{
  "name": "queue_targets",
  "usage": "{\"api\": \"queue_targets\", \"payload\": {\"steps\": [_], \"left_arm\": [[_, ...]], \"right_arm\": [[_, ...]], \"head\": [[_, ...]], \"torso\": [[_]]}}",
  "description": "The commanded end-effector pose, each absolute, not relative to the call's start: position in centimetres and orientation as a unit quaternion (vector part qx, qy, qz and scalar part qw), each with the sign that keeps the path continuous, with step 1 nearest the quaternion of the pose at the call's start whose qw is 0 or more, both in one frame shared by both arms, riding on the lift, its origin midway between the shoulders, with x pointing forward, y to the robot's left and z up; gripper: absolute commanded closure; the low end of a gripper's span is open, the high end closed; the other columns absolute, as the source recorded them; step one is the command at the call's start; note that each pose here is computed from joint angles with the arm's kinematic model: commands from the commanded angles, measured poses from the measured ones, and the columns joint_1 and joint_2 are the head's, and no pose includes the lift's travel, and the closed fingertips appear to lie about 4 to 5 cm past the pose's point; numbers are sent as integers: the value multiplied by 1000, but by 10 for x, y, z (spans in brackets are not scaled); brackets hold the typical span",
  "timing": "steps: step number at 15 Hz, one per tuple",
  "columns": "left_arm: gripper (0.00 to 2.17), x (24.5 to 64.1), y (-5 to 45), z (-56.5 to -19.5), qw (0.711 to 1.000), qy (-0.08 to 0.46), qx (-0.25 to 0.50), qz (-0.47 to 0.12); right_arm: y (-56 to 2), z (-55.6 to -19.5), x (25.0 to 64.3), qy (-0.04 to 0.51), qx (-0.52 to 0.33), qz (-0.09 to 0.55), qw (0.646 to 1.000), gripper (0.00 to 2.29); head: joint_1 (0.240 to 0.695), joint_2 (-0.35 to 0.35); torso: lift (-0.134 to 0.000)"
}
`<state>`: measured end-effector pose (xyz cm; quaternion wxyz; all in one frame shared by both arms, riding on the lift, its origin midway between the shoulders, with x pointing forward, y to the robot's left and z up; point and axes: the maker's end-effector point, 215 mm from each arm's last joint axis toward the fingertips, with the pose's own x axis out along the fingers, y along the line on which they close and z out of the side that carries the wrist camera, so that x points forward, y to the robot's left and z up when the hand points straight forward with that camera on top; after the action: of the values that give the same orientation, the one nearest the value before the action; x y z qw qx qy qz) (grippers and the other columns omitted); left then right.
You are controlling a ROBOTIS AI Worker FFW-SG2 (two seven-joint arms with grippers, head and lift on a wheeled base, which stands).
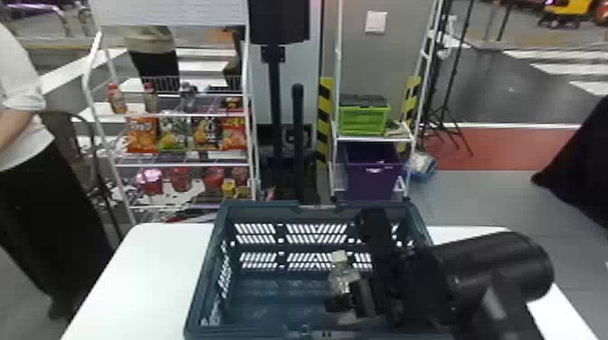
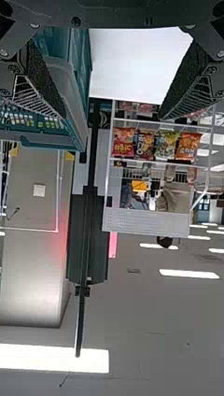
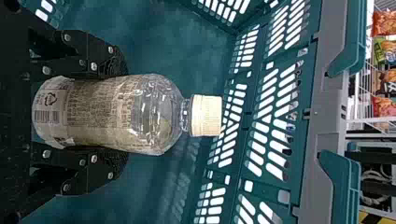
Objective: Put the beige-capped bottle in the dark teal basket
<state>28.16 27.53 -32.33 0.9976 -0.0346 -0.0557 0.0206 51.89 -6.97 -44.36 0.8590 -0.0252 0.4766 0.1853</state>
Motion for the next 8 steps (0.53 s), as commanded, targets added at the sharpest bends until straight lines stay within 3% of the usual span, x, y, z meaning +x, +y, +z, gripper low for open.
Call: {"api": "queue_targets", "payload": {"steps": [1,3,4,5,6,7,8], "left_arm": [[157,284,278,-324,998,-56,-36,23],[157,285,279,-325,998,-55,-36,23],[157,286,279,-325,997,-56,-36,24],[157,286,280,-325,998,-55,-36,24],[157,287,281,-327,998,-53,-35,25],[157,287,280,-327,998,-52,-35,25],[157,288,281,-328,998,-52,-36,25]], "right_arm": [[-70,-448,526,479,-26,183,858,2277],[-70,-451,528,481,-26,183,857,2159],[-65,-450,527,481,-19,189,856,1865],[-63,-448,529,477,-15,192,858,1096],[-64,-449,528,479,-15,192,856,157],[-64,-449,528,479,-15,191,856,-2],[-65,-448,529,479,-15,191,857,-2]], "head": [[499,0],[499,0],[499,0],[499,0],[499,0],[499,0],[499,0]], "torso": [[0],[0],[0],[0],[0],[0],[0]]}}
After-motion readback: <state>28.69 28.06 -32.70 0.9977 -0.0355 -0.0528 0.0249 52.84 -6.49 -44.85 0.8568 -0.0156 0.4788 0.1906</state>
